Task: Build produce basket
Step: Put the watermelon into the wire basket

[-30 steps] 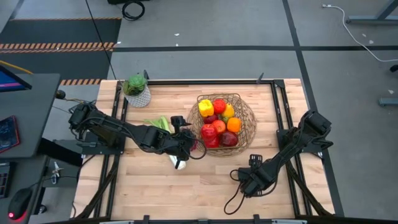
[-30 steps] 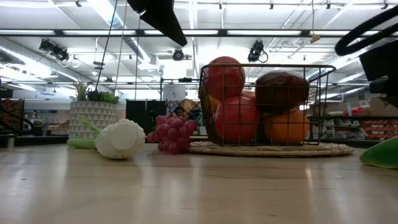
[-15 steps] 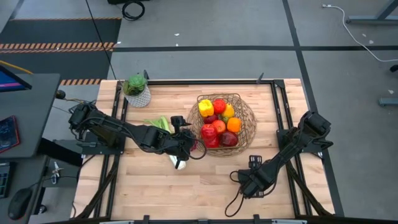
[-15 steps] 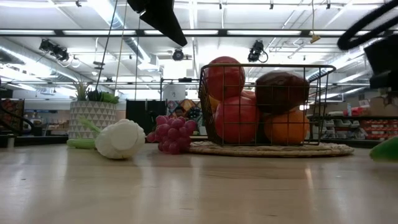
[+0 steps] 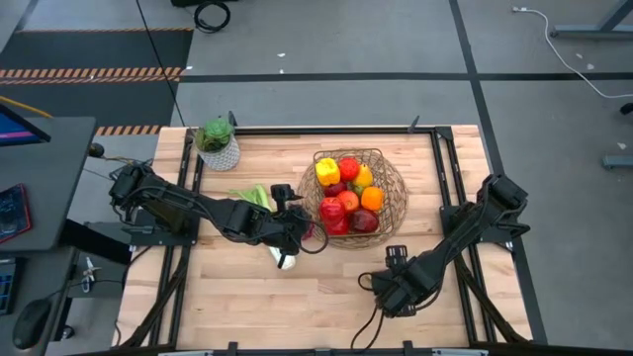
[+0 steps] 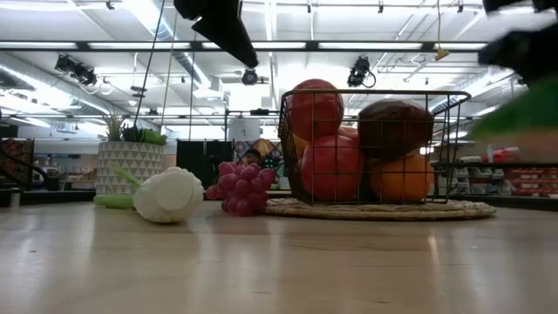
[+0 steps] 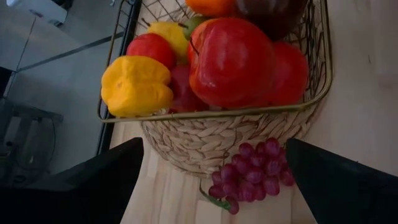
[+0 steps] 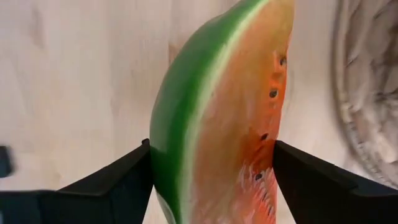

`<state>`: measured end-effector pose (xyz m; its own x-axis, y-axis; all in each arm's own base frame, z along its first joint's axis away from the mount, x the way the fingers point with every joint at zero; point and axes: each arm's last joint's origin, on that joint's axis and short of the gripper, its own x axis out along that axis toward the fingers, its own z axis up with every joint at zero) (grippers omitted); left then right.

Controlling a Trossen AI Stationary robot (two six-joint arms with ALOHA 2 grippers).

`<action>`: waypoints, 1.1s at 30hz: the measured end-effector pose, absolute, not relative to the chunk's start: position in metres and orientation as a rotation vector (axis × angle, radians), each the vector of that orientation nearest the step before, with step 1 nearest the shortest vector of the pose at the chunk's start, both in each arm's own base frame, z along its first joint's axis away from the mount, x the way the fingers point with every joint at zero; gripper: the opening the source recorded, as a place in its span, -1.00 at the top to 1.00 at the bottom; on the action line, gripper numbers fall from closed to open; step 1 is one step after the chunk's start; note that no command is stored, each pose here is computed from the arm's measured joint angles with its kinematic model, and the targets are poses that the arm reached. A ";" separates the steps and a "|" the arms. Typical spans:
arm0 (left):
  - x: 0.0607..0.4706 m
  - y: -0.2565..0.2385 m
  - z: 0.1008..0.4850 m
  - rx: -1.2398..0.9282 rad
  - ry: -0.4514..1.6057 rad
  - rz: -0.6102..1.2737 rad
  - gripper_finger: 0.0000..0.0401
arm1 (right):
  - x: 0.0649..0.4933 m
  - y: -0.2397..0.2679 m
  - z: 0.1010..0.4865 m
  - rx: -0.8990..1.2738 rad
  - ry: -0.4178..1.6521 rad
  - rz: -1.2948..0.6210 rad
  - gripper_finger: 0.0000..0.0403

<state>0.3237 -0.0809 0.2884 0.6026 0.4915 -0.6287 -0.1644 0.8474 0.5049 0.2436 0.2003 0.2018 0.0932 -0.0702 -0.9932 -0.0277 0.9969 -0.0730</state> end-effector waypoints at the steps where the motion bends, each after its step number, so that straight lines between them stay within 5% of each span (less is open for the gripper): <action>1: 0.323 -0.081 0.289 0.416 0.848 0.397 -0.99 | 0.244 0.199 0.209 -0.075 1.461 -0.023 -0.53; 18: 0.311 -0.075 0.297 0.369 0.769 0.426 -0.99 | 0.232 0.118 0.325 -0.099 1.030 -0.125 -0.53; 33: 0.252 -0.050 0.278 0.257 0.614 0.445 -0.99 | 0.263 -0.013 0.321 -0.239 1.174 -0.206 -0.53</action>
